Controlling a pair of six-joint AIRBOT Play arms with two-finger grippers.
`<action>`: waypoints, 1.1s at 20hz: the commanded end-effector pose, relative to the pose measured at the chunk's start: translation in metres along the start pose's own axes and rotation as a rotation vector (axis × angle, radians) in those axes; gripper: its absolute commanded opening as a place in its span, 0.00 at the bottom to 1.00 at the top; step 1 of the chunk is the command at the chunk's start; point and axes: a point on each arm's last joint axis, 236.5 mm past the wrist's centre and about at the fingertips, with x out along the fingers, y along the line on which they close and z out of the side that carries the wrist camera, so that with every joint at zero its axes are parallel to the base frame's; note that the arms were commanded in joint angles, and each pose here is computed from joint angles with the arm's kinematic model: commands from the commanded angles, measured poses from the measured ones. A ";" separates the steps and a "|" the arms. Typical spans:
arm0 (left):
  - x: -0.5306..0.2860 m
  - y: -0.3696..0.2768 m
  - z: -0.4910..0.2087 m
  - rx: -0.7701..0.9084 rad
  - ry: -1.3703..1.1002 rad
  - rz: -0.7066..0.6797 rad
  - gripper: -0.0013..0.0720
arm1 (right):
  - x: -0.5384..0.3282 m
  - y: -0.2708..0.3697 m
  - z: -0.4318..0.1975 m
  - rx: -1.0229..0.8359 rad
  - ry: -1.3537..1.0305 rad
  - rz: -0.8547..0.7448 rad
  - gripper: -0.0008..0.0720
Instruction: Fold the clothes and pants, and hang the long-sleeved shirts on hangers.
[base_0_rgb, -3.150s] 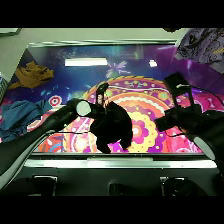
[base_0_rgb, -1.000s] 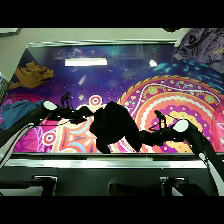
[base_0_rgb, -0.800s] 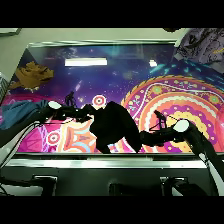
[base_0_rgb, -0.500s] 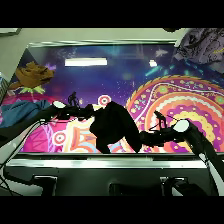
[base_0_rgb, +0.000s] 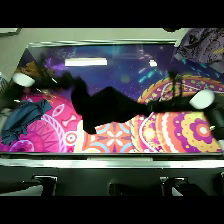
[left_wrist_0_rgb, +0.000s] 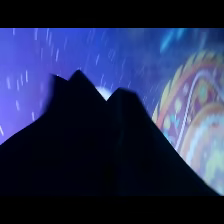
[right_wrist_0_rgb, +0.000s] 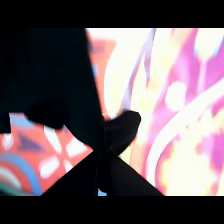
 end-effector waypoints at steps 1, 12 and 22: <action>-0.136 -0.046 0.084 0.237 -0.277 0.181 0.03 | -0.111 0.024 0.101 -0.177 -0.332 -0.109 0.05; -0.410 -0.122 0.025 0.252 -0.681 0.321 0.03 | -0.389 0.058 0.073 -0.266 -0.908 -0.372 0.05; -0.210 0.046 -0.009 0.030 -0.080 0.611 0.04 | -0.141 -0.039 0.094 -0.044 -0.187 -0.410 0.05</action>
